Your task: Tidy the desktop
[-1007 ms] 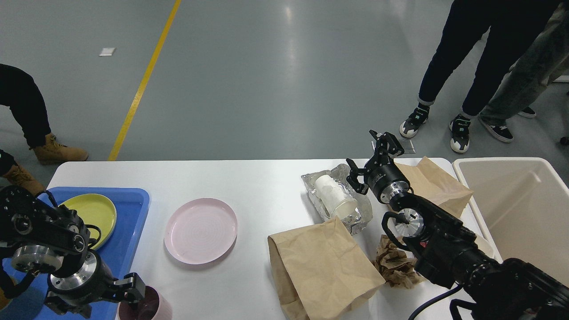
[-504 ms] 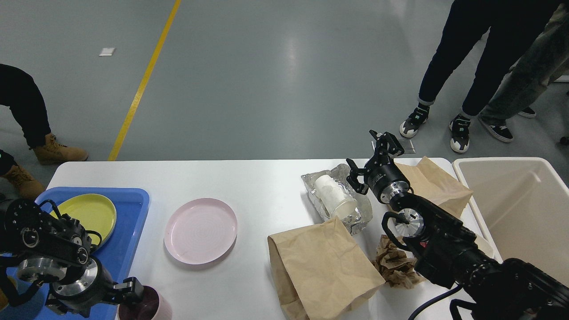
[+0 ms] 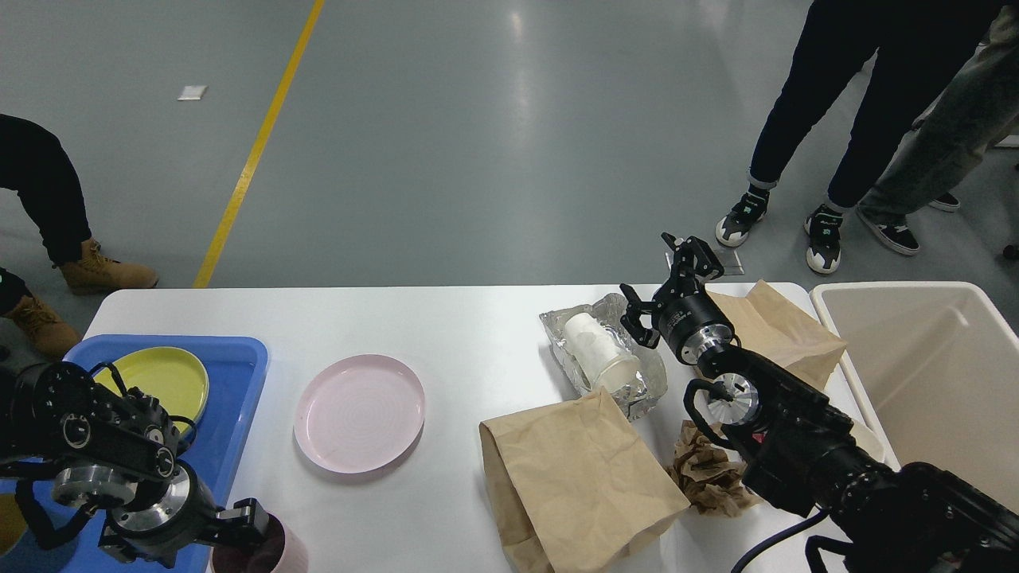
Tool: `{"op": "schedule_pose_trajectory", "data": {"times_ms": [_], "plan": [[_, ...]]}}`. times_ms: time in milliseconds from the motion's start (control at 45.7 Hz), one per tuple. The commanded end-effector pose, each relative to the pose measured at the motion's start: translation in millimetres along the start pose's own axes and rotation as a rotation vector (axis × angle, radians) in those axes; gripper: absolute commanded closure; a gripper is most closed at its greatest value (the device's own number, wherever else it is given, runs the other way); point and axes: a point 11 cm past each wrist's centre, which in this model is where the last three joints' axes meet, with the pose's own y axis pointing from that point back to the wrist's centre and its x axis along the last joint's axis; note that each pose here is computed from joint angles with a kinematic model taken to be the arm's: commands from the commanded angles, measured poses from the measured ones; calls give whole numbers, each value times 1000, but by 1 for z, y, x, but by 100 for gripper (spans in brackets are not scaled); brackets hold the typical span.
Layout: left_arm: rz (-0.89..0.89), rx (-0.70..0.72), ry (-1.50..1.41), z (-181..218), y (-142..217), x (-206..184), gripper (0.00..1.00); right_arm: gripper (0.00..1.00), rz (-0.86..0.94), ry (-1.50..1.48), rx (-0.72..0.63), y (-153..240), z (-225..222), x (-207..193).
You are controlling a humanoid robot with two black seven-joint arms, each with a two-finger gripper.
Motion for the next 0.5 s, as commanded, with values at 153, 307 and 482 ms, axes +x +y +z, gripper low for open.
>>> {"op": "schedule_pose_trajectory", "data": {"times_ms": [153, 307, 482], "plan": [[-16, -12, -11, 7, -3, -4, 36, 0, 0, 0, 0, 0, 0, 0], [-22, -4, -13, 7, -3, -5, 51, 0, 0, 0, 0, 0, 0, 0], [-26, -2, -13, 6, -3, -5, 65, 0, 0, 0, 0, 0, 0, 0]]}}
